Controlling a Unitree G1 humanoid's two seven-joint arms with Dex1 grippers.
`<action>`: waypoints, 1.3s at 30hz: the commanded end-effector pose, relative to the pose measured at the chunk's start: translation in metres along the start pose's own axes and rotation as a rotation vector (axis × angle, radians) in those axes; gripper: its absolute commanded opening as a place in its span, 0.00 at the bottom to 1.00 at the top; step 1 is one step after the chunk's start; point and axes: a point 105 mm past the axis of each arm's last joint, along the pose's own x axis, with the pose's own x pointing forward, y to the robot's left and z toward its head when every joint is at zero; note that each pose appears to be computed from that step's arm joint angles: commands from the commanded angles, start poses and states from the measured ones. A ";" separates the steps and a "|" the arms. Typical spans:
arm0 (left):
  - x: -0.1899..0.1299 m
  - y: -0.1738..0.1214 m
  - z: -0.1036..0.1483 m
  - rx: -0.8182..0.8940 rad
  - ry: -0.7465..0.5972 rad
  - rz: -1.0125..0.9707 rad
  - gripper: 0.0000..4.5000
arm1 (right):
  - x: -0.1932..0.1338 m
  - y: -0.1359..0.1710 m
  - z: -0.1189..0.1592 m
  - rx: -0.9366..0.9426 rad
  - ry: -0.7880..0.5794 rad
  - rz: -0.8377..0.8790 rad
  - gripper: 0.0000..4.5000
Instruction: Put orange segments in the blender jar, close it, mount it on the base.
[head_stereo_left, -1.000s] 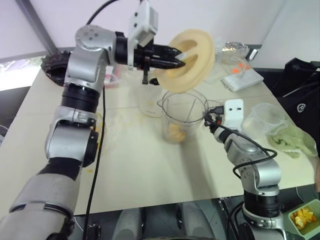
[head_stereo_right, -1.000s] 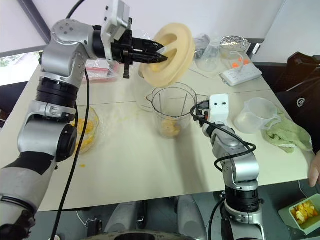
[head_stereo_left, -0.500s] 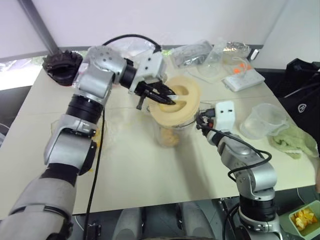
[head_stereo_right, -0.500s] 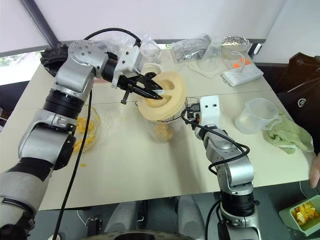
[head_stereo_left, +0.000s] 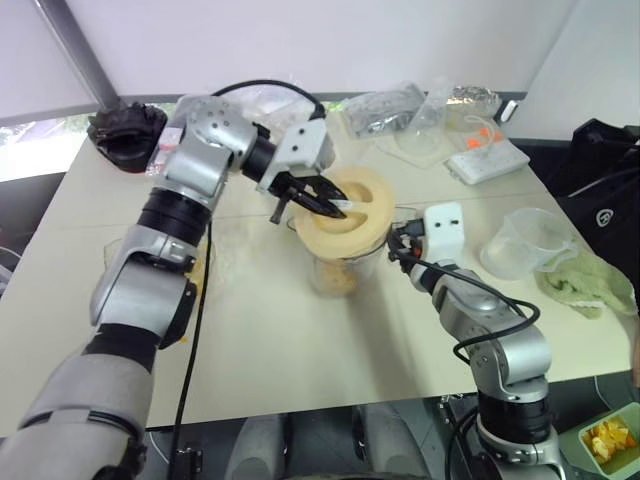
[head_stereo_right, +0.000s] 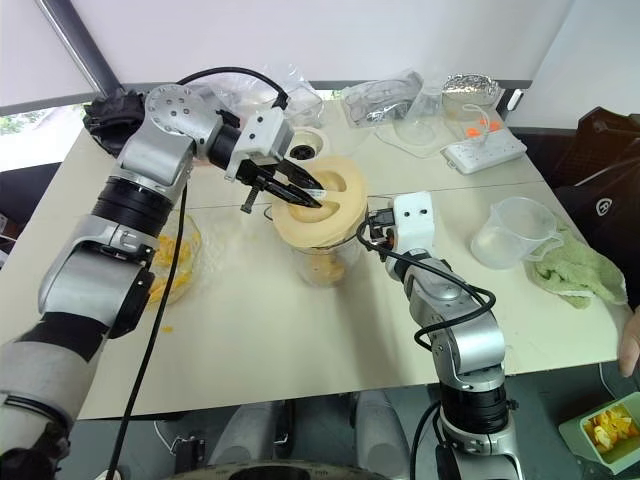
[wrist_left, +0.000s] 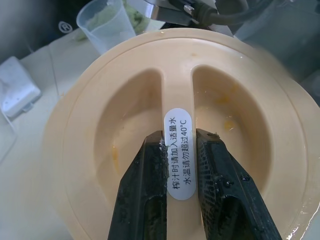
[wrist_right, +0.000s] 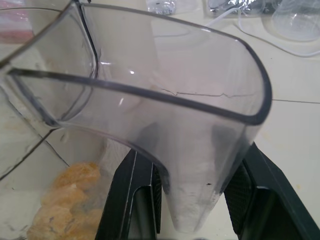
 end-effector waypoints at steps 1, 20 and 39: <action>0.018 -0.017 -0.029 -0.122 0.065 -0.088 0.05 | -0.010 0.008 0.036 -0.008 -0.162 0.035 0.25; 0.055 -0.009 -0.079 -0.548 0.312 0.140 0.05 | -0.012 0.000 0.034 -0.078 -0.194 -0.037 0.25; 0.033 0.008 -0.039 -0.610 0.171 0.346 0.69 | -0.008 -0.002 0.030 -0.120 -0.206 -0.027 0.24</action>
